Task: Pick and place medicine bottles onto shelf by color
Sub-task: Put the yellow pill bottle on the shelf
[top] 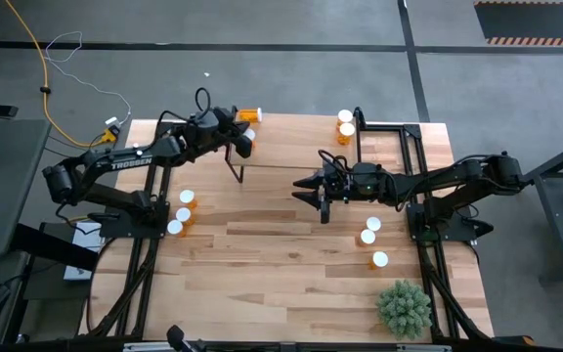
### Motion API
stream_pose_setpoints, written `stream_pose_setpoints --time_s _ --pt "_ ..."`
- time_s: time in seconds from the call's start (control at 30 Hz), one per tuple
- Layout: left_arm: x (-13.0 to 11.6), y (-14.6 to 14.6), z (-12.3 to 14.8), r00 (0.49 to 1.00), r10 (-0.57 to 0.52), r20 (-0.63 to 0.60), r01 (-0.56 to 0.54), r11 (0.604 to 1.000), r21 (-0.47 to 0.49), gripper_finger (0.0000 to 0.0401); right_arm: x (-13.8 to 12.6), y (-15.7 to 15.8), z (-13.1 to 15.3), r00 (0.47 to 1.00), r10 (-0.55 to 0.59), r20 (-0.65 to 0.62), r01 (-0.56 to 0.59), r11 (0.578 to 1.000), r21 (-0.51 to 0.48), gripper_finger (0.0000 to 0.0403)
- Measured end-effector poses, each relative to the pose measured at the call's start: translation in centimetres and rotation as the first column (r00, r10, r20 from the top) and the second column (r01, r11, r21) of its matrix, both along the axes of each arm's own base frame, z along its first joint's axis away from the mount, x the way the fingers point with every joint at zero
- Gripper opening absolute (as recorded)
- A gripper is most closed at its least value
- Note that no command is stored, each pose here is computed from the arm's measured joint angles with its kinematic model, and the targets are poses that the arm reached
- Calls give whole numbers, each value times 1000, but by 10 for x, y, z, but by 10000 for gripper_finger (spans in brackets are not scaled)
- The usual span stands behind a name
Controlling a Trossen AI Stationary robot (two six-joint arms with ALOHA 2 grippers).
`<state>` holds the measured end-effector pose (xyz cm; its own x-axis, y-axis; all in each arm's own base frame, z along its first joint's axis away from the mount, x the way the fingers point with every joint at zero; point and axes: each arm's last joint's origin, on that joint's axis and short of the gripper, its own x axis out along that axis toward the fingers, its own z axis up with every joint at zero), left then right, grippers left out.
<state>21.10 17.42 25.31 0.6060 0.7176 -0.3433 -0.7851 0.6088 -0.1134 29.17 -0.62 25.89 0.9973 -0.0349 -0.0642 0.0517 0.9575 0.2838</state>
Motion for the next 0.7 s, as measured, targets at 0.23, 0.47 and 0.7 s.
stream_pose_setpoints --time_s 0.23,0.47,0.7 --pt "0 -1 -1 1000 -4 -10 4 1000 -9 0 0 0 0 1000 0 0 0 1000 -1 152" --pt "-1 -2 -1 1000 -3 -26 2 1000 -21 0 0 0 0 1000 0 -1 0 1000 -1 152" --pt "0 -1 3 1000 -7 -23 7 1000 -16 0 0 0 0 1000 0 0 0 1000 -2 152"
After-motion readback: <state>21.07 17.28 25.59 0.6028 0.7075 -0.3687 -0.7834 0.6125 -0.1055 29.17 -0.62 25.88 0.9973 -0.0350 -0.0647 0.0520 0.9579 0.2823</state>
